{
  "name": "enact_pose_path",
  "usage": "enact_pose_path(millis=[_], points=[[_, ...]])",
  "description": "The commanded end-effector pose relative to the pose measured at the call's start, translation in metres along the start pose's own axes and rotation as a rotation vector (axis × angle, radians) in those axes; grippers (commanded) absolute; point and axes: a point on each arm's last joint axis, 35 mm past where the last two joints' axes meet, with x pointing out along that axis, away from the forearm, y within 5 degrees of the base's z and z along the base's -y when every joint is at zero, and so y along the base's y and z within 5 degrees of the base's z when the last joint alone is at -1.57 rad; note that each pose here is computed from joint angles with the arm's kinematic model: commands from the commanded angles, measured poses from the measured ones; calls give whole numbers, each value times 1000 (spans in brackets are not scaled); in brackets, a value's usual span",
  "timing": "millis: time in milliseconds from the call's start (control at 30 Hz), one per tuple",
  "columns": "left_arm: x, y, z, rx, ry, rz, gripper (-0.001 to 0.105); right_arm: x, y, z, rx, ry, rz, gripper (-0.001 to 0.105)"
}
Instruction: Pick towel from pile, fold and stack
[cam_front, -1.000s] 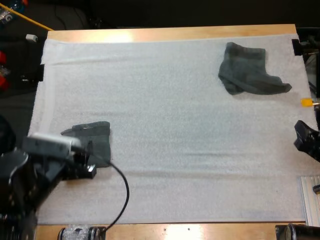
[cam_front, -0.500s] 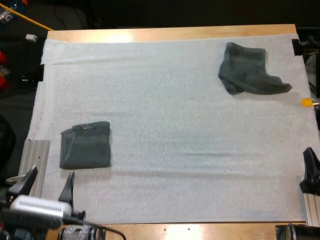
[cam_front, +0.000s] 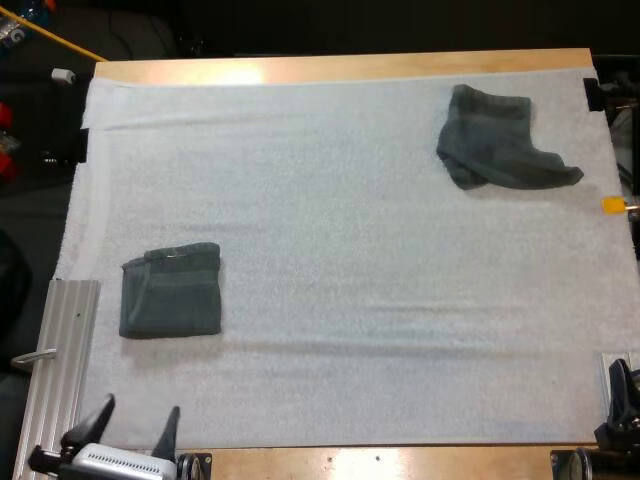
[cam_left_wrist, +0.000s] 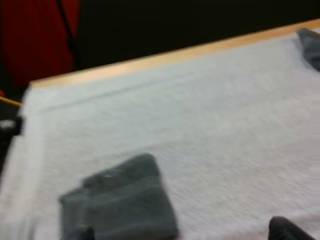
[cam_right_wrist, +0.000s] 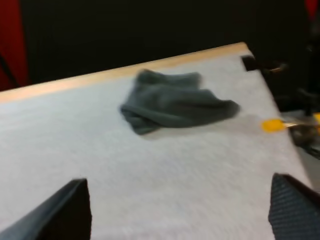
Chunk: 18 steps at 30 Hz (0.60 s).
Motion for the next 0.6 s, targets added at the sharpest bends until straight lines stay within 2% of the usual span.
enact_pose_path(millis=[0, 200, 367, 467, 567], points=[[3, 0, 1, -15, 23, -24, 65, -1, -1, 0, -18, 33, -12, 71], [1, 0, -10, -48, 126, -29, 65, 5, -1, -7, -14, 77, -10, 71], [1, 0, -9, -45, 113, -33, 65, 11, -1, -9, -11, 83, -9, 71], [1, 0, -6, -39, 83, -34, 65, 14, -2, -5, -16, 36, -17, 71], [4, 0, 0, -29, 34, -36, 65, 17, -4, 5, -24, -60, -34, 71]])
